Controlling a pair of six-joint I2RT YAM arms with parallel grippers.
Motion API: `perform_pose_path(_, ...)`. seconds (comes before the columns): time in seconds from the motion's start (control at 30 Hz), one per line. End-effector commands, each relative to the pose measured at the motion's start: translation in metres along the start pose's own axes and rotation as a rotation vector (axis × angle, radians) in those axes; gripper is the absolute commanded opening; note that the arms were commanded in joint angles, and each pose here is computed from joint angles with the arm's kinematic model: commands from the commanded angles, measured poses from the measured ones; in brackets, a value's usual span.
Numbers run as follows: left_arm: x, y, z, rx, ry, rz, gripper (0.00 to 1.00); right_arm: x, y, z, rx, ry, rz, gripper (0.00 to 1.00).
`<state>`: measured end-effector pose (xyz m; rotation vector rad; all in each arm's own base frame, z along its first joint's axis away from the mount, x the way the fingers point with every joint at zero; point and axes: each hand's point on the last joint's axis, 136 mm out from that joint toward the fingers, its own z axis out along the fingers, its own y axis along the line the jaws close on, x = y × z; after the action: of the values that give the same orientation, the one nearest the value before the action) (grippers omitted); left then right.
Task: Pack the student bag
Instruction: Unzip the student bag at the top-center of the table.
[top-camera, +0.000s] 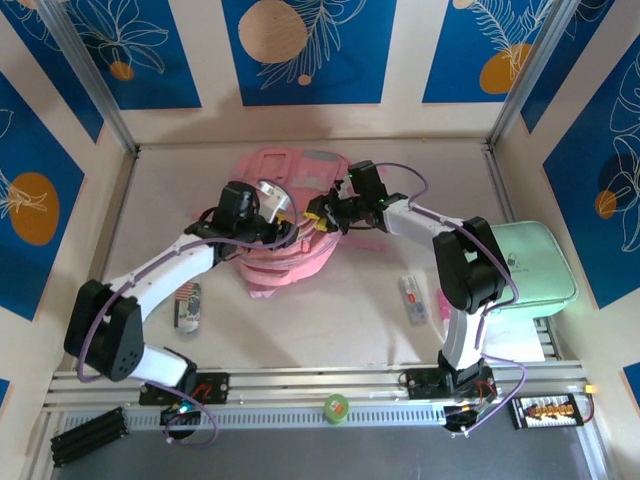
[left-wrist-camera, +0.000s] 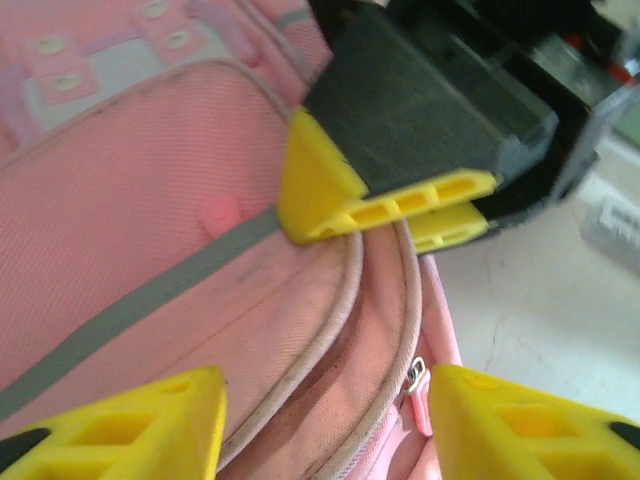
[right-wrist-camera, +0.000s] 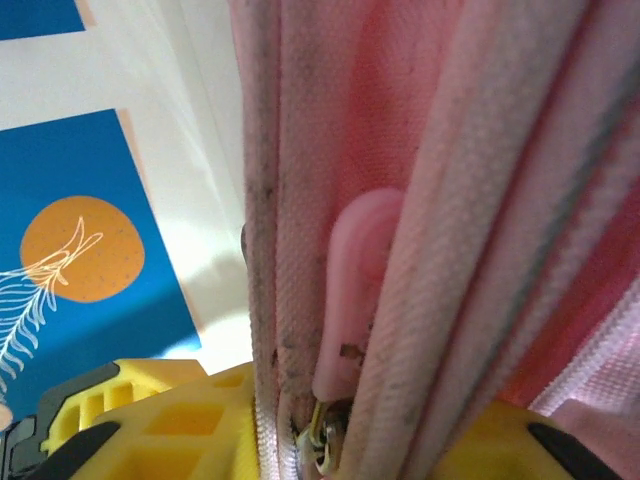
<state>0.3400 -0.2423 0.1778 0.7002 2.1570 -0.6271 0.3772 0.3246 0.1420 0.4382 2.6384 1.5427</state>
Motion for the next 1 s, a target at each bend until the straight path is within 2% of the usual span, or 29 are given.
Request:
perform_pose_path(0.0, 0.004, 0.001, -0.012, -0.084, -0.021, -0.176, 0.59, 0.004, 0.022, -0.007, 0.000, -0.024, -0.078, 0.28)
perform_pose_path(0.2, 0.022, -0.016, -0.020, -0.147, 0.021, -0.351, 0.62, 0.008, 0.023, -0.004, 0.005, -0.028, -0.094, 0.24)
perform_pose_path(0.37, 0.037, -0.031, -0.006, -0.190, 0.064, -0.403, 0.63, 0.011, 0.029, -0.003, -0.004, -0.026, -0.098, 0.24)
perform_pose_path(0.57, 0.039, -0.039, 0.015, -0.213, 0.088, -0.413, 0.48, 0.014, 0.040, -0.005, -0.021, -0.021, -0.129, 0.20)
perform_pose_path(0.73, 0.046, -0.032, 0.029, -0.289, 0.111, -0.405, 0.38, 0.018, 0.048, -0.009, -0.041, -0.009, -0.147, 0.19)
perform_pose_path(0.97, 0.048, -0.021, 0.035, -0.375, 0.122, -0.416, 0.34, 0.021, 0.056, -0.015, -0.075, -0.003, -0.165, 0.18)
